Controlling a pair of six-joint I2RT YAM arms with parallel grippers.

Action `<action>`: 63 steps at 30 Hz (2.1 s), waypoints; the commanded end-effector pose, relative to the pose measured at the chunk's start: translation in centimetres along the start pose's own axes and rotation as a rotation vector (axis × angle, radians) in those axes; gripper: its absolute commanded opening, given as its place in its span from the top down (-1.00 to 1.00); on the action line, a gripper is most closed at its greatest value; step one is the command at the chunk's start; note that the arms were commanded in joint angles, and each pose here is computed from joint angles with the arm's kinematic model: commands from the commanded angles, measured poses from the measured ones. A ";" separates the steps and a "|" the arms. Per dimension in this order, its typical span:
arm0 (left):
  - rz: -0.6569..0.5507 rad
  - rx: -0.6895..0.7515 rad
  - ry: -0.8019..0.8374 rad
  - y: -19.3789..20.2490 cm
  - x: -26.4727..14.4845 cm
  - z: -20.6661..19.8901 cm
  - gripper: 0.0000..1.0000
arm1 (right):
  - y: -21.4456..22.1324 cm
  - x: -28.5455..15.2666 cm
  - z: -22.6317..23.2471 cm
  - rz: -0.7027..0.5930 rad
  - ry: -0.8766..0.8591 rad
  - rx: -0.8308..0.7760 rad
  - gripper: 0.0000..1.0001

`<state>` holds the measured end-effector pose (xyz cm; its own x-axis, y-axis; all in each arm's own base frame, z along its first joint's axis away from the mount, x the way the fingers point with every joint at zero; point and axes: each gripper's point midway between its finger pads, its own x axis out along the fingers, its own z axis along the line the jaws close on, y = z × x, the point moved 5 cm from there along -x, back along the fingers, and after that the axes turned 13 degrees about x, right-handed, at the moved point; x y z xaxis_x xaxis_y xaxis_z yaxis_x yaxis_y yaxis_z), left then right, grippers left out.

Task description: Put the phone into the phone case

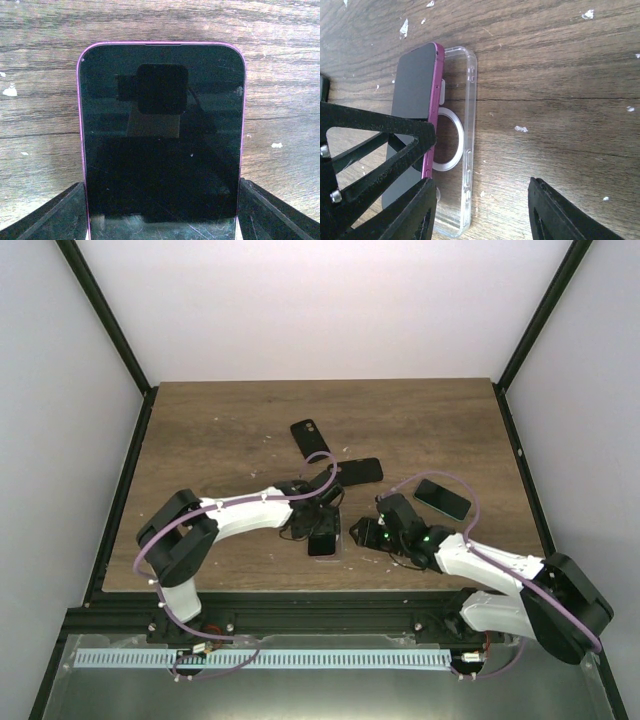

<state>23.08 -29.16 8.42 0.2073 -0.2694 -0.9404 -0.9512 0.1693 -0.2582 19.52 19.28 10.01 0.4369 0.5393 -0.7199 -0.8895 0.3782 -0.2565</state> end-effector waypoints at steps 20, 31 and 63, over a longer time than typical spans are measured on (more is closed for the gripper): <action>0.003 0.009 0.002 0.2 -0.9 -1.1 -0.70 | -0.1 -0.6 0.5 -0.016 -0.027 -0.037 -0.05; -0.120 -0.018 0.072 -0.7 -5.1 0.9 -0.23 | 0.9 0.0 1.4 0.053 -0.136 -0.060 0.14; -0.007 0.071 0.236 3.0 0.3 2.0 0.63 | 2.4 5.1 0.1 0.198 -0.082 -0.026 0.76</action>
<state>21.08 -26.10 7.49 0.1618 -0.4695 -0.8680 -0.9311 0.2188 -0.2919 19.42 22.78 6.11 0.2618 0.6782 -0.6867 -0.9619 0.2412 -0.1285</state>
